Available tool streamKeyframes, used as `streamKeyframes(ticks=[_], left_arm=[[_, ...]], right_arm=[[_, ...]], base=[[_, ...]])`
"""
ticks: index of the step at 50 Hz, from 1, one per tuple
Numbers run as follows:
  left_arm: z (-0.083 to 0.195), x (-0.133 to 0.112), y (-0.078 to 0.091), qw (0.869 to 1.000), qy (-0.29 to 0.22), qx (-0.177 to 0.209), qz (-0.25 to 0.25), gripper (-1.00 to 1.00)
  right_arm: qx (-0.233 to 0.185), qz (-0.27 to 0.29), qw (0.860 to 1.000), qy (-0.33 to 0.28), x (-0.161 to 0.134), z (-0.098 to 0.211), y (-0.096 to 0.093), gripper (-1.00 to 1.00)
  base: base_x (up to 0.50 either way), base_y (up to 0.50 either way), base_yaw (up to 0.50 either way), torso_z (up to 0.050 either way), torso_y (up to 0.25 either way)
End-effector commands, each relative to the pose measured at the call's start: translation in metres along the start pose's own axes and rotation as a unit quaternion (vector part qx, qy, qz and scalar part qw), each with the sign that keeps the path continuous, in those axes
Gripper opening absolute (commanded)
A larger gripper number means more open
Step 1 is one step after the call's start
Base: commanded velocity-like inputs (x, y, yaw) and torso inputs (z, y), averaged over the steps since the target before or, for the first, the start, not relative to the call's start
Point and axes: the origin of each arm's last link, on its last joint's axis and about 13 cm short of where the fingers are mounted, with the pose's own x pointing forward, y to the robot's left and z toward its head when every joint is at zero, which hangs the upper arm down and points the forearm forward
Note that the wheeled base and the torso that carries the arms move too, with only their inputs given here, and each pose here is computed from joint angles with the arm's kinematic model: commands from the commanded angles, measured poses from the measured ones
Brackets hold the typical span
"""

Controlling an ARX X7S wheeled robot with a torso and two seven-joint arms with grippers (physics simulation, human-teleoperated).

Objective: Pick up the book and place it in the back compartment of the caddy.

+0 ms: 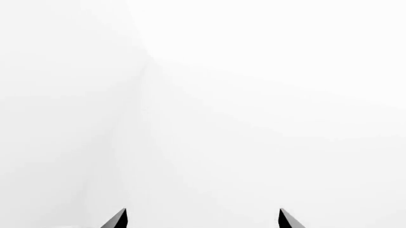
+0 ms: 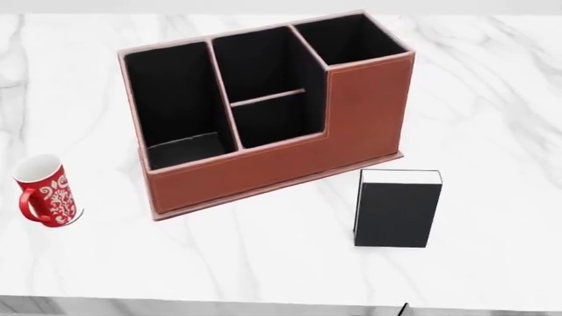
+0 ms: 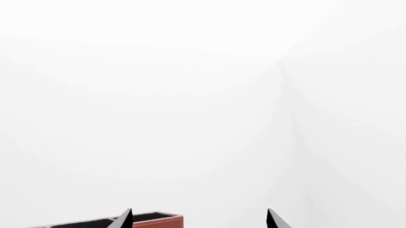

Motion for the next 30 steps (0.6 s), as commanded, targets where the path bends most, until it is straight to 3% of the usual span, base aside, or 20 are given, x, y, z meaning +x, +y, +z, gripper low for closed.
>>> streamKeyframes(ticks=[1, 30], left_arm=[[0.0001, 0.0003, 0.0004, 1.0, -0.001, -0.001, 0.001, 1.0], [0.0002, 0.0003, 0.0013, 1.0, -0.002, -0.003, 0.002, 1.0]], right_arm=[[0.003, -0.001, 1.0, -0.001, 0.0, 0.0007, -0.0002, 1.0], [0.011, 0.006, 1.0, -0.013, -0.0016, 0.0019, -0.0004, 1.0]], base=[[0.0, -0.1, 0.0, 0.0, 0.0], [0.0, -0.04, 0.0, 0.0, 0.0]])
